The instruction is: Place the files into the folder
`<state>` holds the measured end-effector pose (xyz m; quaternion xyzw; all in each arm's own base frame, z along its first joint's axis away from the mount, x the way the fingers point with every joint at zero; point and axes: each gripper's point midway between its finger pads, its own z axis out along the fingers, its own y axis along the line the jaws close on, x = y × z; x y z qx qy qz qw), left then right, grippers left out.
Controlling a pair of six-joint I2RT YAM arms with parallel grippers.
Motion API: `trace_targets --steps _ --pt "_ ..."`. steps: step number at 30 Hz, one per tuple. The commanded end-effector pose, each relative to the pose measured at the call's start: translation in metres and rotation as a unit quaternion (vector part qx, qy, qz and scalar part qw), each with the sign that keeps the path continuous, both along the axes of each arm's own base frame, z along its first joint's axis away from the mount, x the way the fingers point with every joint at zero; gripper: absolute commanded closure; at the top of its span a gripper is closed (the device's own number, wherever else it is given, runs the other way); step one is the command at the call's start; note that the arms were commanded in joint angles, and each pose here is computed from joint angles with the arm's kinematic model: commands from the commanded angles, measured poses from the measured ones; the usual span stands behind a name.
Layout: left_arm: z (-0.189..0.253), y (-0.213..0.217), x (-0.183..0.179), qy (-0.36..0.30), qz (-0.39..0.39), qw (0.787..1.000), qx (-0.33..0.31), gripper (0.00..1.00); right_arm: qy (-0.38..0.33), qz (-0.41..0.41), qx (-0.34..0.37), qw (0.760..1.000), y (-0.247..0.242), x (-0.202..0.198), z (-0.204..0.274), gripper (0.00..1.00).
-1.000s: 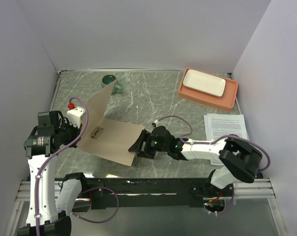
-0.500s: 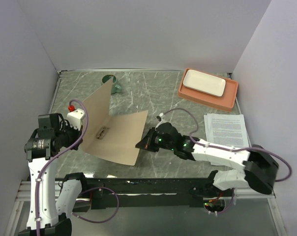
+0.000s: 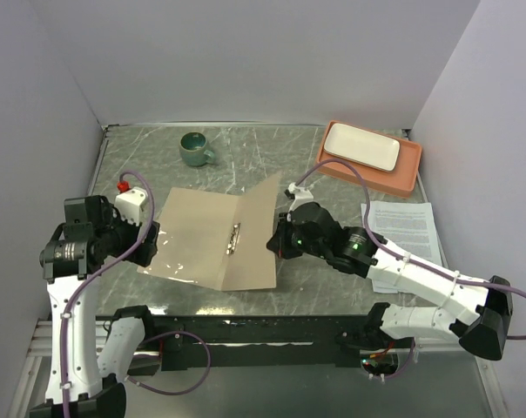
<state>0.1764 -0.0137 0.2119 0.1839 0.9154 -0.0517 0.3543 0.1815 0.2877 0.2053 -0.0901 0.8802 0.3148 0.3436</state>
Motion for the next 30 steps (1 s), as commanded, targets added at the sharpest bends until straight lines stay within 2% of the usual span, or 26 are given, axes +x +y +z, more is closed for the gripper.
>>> trace_targets --steps 1,7,8,10,17,22,23,24,25,26,27,30 --pt "0.022 0.004 0.002 -0.04 0.003 0.999 0.015 0.02 -0.022 0.005 -0.058 0.998 -0.026 0.001 -0.006 1.0" --pt "0.031 -0.002 0.008 -0.051 -0.021 0.998 0.008 0.01 0.031 -0.029 -0.148 0.988 -0.063 -0.002 -0.041 1.0" --pt "0.03 -0.001 0.011 -0.05 -0.022 0.998 0.01 0.04 0.043 -0.045 -0.155 0.986 -0.071 0.002 -0.044 1.0" --pt "0.033 0.001 0.018 -0.059 -0.023 0.998 0.015 0.04 0.064 -0.06 -0.185 0.979 -0.087 0.0 -0.056 1.0" --pt "0.03 0.002 0.04 -0.063 -0.023 0.998 0.011 0.04 0.096 -0.139 -0.23 0.958 -0.128 0.01 -0.074 1.0" --pt "0.024 -0.003 0.048 -0.052 -0.032 0.998 -0.005 0.04 0.104 -0.16 -0.261 0.946 -0.143 0.016 -0.084 1.0" --pt "0.024 -0.003 0.049 -0.052 -0.032 0.998 -0.005 0.04 0.104 -0.162 -0.262 0.946 -0.144 0.017 -0.085 0.95" --pt "0.023 -0.002 0.05 -0.052 -0.031 0.998 -0.003 0.04 0.104 -0.166 -0.267 0.944 -0.146 0.019 -0.085 0.75" --pt "0.022 -0.001 0.05 -0.05 -0.033 0.998 0.0 0.04 0.103 -0.173 -0.269 0.942 -0.147 0.022 -0.084 0.64" --pt "0.022 -0.001 0.05 -0.048 -0.032 0.998 0.0 0.04 0.105 -0.174 -0.278 0.939 -0.15 0.022 -0.084 0.58" --pt "0.021 -0.001 0.05 -0.047 -0.032 0.998 0.001 0.04 0.1 -0.183 -0.288 0.935 -0.155 0.024 -0.083 0.46" --pt "0.022 0.001 0.054 -0.056 -0.03 0.998 0.005 0.04 0.1 -0.207 -0.297 0.927 -0.164 0.029 -0.076 0.29"
